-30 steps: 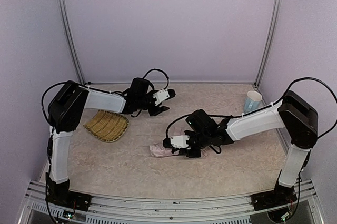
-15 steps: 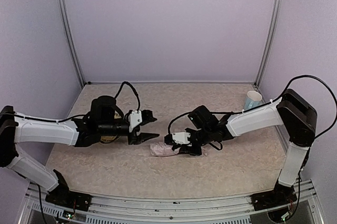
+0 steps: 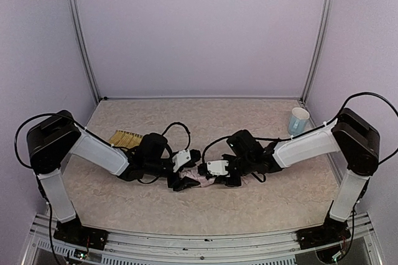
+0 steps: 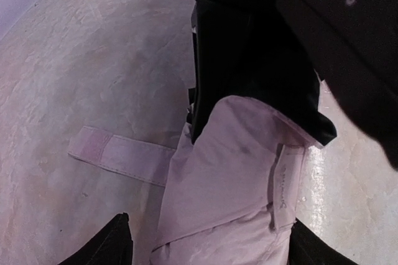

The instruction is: Put away the umbrella

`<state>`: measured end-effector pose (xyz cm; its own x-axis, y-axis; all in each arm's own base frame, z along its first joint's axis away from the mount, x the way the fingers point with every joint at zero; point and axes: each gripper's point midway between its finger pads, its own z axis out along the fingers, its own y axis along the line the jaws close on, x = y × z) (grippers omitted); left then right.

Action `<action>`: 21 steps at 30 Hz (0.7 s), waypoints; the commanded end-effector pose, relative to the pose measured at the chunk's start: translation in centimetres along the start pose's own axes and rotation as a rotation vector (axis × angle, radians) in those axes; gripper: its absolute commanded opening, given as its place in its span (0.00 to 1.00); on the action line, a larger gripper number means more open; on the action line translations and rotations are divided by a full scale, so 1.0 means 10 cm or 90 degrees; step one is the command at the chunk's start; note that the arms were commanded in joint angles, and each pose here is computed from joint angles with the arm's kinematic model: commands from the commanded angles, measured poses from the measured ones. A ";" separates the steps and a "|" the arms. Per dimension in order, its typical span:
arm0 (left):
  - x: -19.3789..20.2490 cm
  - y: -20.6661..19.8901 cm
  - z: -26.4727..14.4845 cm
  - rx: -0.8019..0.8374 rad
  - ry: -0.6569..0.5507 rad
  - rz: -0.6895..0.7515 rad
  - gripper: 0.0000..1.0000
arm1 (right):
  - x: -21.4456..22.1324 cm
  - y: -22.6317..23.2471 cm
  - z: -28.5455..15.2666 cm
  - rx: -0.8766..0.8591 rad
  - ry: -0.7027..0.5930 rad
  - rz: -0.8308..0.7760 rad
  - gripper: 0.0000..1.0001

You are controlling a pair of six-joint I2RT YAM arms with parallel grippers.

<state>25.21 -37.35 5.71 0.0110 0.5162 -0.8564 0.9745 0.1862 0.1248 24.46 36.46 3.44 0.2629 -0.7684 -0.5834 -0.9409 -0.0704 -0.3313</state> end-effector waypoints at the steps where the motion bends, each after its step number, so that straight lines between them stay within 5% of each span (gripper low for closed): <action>1: 0.17 -0.04 0.19 0.010 0.060 -0.016 0.69 | 0.75 0.59 0.05 -0.085 0.152 0.017 0.00; 4: 0.26 -0.18 0.19 0.035 0.080 0.015 0.53 | 0.73 0.52 0.05 -0.058 0.146 0.009 0.00; 8: 0.29 -0.25 0.16 0.026 0.075 0.049 0.12 | 0.71 0.39 0.05 -0.014 0.145 0.004 0.00; 13: 0.36 -0.27 0.17 0.009 0.099 0.083 0.00 | 0.65 0.27 0.02 0.025 0.137 0.000 0.17; 17: 0.44 -0.30 0.16 -0.020 0.116 0.119 0.00 | 0.53 0.11 -0.08 0.074 0.115 0.003 0.42; 19: 0.51 -0.31 0.15 -0.030 0.135 0.143 0.00 | 0.45 0.05 -0.16 0.100 0.096 0.009 0.64; 20: 0.55 -0.32 0.16 -0.031 0.147 0.150 0.00 | 0.40 0.02 -0.21 0.109 0.085 0.008 0.92; 21: 0.60 -0.32 0.16 -0.031 0.159 0.155 0.00 | 0.35 0.00 -0.26 0.119 0.074 0.007 0.99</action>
<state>24.02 -38.91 3.99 0.1628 0.5929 -0.7886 0.9428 0.1422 0.3016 24.73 34.80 3.41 0.3096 -0.7872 -0.5333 -0.8819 -0.0279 -0.4707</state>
